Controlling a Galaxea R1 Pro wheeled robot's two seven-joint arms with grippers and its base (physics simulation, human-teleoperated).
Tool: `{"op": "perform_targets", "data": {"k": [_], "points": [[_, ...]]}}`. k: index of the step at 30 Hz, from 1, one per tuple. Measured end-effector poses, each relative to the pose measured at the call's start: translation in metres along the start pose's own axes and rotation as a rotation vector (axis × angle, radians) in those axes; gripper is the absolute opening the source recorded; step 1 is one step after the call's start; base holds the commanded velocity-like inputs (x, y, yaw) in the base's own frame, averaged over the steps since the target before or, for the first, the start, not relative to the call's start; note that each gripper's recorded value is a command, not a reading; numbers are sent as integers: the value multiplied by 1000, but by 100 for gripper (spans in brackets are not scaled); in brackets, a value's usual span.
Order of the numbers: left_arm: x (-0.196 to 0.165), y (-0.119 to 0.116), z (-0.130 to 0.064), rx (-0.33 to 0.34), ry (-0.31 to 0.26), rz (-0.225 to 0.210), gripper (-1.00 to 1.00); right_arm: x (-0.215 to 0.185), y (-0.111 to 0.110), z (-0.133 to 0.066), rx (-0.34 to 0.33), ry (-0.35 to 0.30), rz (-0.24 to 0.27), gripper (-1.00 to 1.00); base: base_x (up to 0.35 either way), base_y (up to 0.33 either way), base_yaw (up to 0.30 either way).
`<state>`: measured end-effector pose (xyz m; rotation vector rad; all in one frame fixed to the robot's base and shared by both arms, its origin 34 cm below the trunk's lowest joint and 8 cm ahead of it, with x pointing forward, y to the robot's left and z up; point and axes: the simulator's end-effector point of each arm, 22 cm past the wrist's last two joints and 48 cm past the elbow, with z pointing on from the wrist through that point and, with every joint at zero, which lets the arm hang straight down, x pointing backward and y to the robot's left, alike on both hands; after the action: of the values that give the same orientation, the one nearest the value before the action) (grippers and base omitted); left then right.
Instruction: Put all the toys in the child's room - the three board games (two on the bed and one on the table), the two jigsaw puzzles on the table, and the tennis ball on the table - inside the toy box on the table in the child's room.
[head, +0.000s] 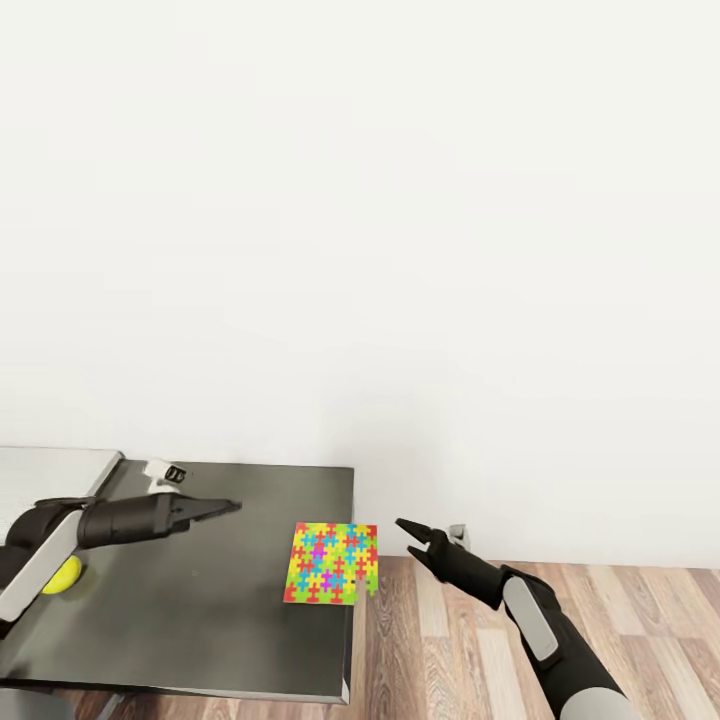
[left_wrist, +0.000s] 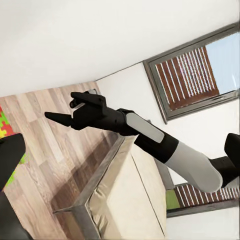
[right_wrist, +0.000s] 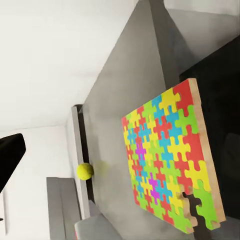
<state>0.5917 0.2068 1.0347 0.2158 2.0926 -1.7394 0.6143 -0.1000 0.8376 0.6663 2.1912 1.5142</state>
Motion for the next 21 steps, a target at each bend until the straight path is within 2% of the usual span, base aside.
{"op": "perform_targets", "data": {"k": [7, 11, 21], "points": [[9, -11, 31, 73, 7, -46, 100, -8, -4, -6, 0, -21, 9, 100, 0, 0, 0], [11, -16, 40, 99, 7, -55, 100, -11, -5, -8, 0, -27, 12, 100, 0, 0, 0], [16, -16, 44, 110, 7, -68, 100, -12, -5, -9, 1, -30, 13, 100, 0, 0, 0]]}}
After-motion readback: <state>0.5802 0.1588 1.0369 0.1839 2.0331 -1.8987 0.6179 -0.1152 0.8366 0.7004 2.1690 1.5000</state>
